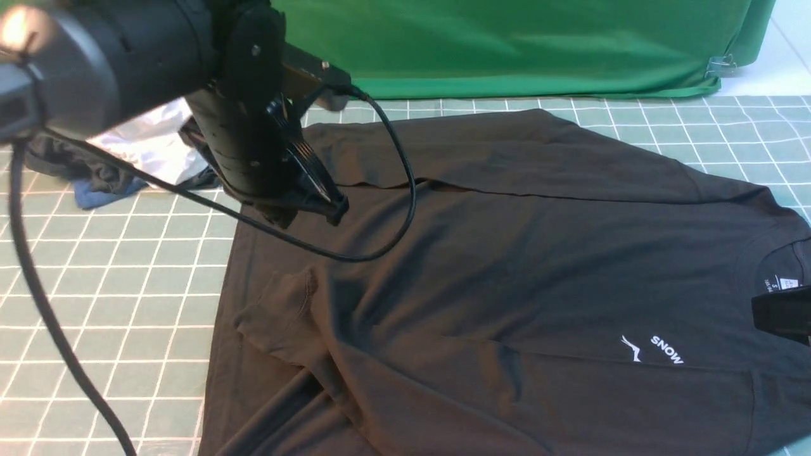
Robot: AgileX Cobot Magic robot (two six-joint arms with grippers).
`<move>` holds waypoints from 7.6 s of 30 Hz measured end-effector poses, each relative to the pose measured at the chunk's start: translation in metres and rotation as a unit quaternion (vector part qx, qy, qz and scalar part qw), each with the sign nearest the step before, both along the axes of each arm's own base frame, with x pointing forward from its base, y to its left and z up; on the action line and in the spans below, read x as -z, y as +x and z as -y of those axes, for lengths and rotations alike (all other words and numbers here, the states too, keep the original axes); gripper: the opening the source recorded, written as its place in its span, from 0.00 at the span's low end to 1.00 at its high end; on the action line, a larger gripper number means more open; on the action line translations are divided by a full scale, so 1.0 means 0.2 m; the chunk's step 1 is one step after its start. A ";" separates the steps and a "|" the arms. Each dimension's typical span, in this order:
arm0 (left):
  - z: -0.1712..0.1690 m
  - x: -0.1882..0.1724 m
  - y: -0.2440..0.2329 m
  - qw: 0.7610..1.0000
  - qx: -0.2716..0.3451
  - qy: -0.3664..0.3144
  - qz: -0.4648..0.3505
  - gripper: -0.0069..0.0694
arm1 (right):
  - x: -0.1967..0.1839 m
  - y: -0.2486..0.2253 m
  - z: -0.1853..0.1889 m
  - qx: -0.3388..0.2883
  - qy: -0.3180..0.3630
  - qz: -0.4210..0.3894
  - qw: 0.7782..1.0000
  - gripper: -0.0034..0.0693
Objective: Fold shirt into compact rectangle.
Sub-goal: 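Fold the left side of the black T-shirt inward over its body, then grab the top left corner of the dark shirt with the left gripper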
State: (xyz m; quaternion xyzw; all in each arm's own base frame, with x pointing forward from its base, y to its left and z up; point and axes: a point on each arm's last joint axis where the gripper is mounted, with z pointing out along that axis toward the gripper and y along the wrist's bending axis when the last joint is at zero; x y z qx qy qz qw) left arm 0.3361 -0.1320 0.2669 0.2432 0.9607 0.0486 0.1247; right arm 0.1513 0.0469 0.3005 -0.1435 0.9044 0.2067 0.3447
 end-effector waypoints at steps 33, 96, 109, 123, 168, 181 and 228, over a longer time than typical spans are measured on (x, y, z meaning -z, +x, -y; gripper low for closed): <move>0.08 0.52 0.14 0.980 -0.158 -0.041 -0.114 0.29 | 0.04 0.00 0.00 0.004 0.000 -0.009 1.000 0.18; -0.17 0.09 0.33 0.972 -0.231 -0.027 -0.021 0.34 | 0.03 0.02 0.01 0.019 -0.001 0.012 1.000 0.22; -0.11 0.40 0.55 0.969 -0.220 -0.097 0.057 0.66 | 0.03 0.02 0.01 0.018 -0.002 0.013 1.000 0.23; -0.07 0.57 0.61 0.972 -0.195 -0.118 0.063 0.45 | 0.03 0.02 0.01 0.020 -0.002 0.015 1.000 0.25; -0.32 0.22 0.43 0.965 -0.252 0.070 0.003 0.69 | 0.02 0.02 0.01 0.022 -0.002 0.018 1.000 0.26; -0.29 0.13 -0.14 0.967 -0.245 -0.037 -0.062 0.12 | -0.05 0.00 -0.05 -0.100 -0.012 -0.073 0.992 0.08; -0.47 -0.20 -0.82 0.959 -0.231 -0.124 0.107 0.10 | 0.67 0.15 -0.58 -0.224 -0.299 -0.257 0.892 0.11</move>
